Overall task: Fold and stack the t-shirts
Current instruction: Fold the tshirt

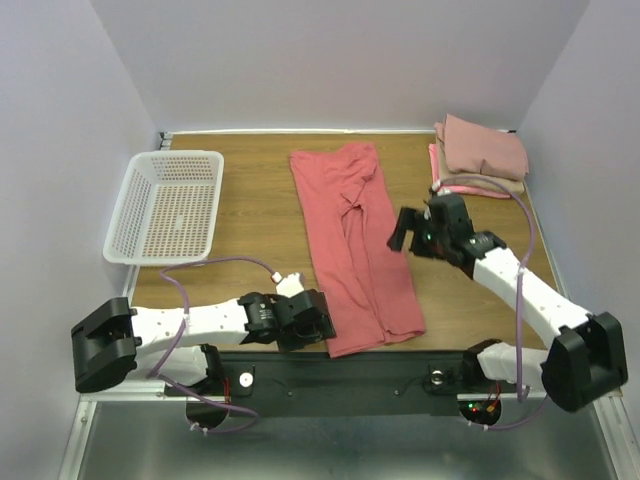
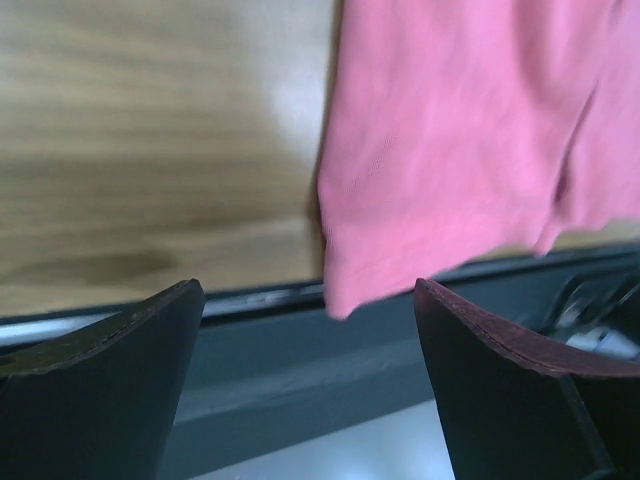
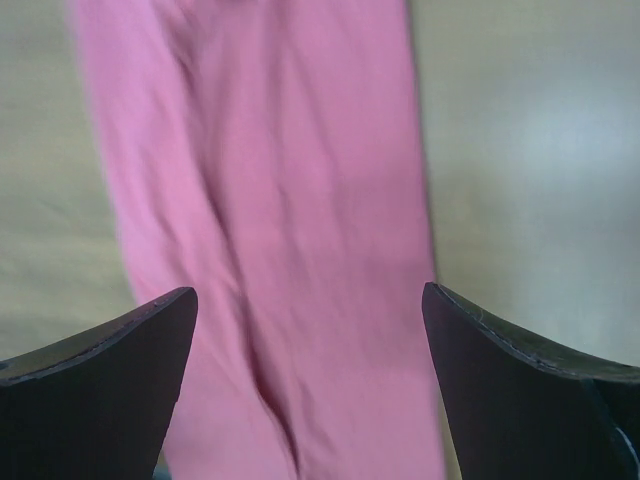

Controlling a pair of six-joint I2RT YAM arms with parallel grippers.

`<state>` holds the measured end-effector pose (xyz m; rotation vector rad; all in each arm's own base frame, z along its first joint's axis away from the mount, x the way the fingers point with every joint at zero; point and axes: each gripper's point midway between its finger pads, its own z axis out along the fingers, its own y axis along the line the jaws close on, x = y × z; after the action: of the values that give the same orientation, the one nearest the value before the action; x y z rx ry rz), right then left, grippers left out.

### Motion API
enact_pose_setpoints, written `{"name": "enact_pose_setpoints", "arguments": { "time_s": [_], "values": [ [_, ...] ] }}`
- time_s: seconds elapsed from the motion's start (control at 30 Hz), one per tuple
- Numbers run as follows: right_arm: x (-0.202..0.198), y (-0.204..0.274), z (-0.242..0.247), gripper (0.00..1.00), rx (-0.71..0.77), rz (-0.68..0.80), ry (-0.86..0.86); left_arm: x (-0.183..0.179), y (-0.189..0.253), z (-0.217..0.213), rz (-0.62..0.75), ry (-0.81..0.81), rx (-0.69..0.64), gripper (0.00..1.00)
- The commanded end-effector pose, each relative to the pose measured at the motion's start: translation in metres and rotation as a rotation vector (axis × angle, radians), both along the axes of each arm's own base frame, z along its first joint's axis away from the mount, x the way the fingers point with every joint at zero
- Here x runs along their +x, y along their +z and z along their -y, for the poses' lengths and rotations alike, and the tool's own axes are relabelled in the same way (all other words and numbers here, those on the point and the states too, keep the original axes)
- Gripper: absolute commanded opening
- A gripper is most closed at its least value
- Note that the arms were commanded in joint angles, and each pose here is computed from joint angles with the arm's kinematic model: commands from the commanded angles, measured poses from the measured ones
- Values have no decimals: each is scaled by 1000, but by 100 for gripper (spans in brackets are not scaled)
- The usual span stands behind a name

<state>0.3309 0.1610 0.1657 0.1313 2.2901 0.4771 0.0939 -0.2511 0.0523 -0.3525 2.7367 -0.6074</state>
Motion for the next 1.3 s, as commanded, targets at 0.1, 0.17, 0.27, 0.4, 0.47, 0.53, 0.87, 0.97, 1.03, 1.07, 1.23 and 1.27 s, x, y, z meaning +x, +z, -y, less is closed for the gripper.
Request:
{"name": "enact_pose_setpoints", "arguments": {
  "time_s": [0.1, 0.17, 0.27, 0.4, 0.47, 0.53, 0.87, 0.97, 1.03, 1.07, 1.23, 1.27],
  "values": [
    [-103, -62, 34, 100, 97, -207, -155, -38, -13, 29, -85, -80, -53, 98],
    [-119, -75, 40, 100, 112, -236, -185, -42, -21, 29, -102, -76, -47, 90],
    [-131, -76, 37, 100, 167, -242, -180, -43, -28, 36, -113, -83, -55, 81],
    [-142, -92, 36, 100, 165, -303, -175, -39, -32, 36, -106, -57, -34, 68],
    [-147, -98, 34, 100, 165, -337, -161, -37, -34, 34, -103, -44, -24, 63],
    [-153, -104, 32, 100, 167, -363, -143, -37, -36, 37, -109, -46, -21, 54],
    [-175, -116, 41, 100, 151, -438, -186, -44, -42, 41, -145, -67, -22, 0],
    [-183, -116, 49, 99, 118, -459, -208, -42, -40, 37, -136, -53, -15, 0],
    [-190, -120, 47, 95, 133, -485, -199, -40, -38, 32, -127, -37, -9, 0],
    [-192, -121, 45, 92, 141, -498, -192, -41, -37, 32, -127, -37, -12, 0],
    [-213, -138, 39, 70, 161, -590, -142, -40, -35, 30, -121, -34, -17, 0],
    [-214, -139, 37, 66, 166, -596, -131, -40, -36, 29, -121, -34, -16, 0]
  ]
}}
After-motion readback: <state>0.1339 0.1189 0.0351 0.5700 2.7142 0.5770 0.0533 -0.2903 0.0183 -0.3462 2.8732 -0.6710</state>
